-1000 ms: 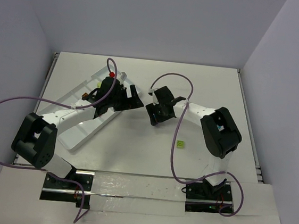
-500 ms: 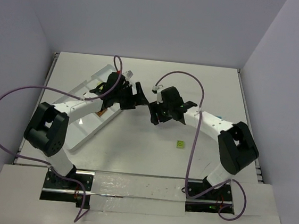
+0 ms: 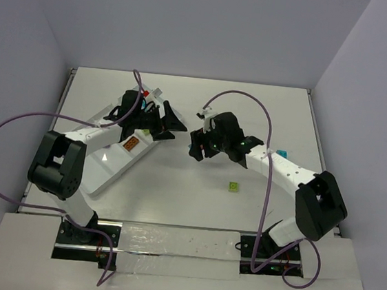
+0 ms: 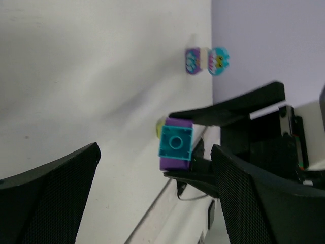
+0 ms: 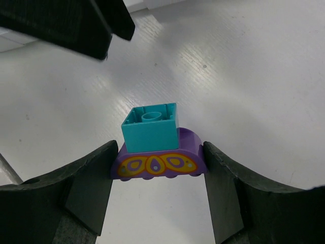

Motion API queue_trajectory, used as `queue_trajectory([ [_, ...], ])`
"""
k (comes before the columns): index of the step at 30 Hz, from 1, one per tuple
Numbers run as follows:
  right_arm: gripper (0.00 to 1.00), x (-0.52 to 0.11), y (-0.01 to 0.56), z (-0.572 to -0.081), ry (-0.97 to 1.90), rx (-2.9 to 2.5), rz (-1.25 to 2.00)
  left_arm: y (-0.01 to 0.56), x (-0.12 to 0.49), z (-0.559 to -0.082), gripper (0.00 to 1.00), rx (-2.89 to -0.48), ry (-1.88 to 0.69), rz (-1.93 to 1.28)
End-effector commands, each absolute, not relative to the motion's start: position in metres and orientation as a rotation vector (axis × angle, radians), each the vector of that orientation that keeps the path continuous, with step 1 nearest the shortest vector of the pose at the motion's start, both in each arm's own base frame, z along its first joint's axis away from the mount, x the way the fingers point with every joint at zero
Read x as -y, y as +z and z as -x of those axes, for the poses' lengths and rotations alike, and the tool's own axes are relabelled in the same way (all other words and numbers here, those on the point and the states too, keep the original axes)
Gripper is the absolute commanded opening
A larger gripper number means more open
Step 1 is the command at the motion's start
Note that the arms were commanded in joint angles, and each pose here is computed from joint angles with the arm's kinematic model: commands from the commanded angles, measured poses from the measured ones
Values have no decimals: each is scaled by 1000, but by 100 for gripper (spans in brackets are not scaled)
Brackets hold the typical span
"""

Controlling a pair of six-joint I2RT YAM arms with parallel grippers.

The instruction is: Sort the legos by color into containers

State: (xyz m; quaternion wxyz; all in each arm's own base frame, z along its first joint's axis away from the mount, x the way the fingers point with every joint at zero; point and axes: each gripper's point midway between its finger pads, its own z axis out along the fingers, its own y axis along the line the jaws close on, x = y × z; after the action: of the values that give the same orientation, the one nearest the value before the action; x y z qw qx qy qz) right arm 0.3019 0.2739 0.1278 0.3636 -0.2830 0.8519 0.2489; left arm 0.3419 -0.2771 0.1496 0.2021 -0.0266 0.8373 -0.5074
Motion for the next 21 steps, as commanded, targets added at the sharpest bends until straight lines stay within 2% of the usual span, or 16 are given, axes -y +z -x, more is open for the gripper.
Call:
queue_trajectory([
  [1, 51, -285, 160, -302, 698, -2069, 741, 166, 301, -317, 97, -2287, -1609, -210],
  [11, 51, -289, 168, -304, 694, -2045, 743, 147, 323, -301, 96, -2372, -1625, -315],
  [14, 51, -290, 169, -305, 691, -2047, 748, 146, 325, -300, 90, -2363, -1648, -311],
  [18, 51, -290, 168, -305, 690, -2049, 751, 148, 328, -299, 76, -2351, -1665, -316],
  [21, 51, -291, 167, -304, 691, -2051, 756, 152, 329, -298, 51, -2333, -1673, -325],
])
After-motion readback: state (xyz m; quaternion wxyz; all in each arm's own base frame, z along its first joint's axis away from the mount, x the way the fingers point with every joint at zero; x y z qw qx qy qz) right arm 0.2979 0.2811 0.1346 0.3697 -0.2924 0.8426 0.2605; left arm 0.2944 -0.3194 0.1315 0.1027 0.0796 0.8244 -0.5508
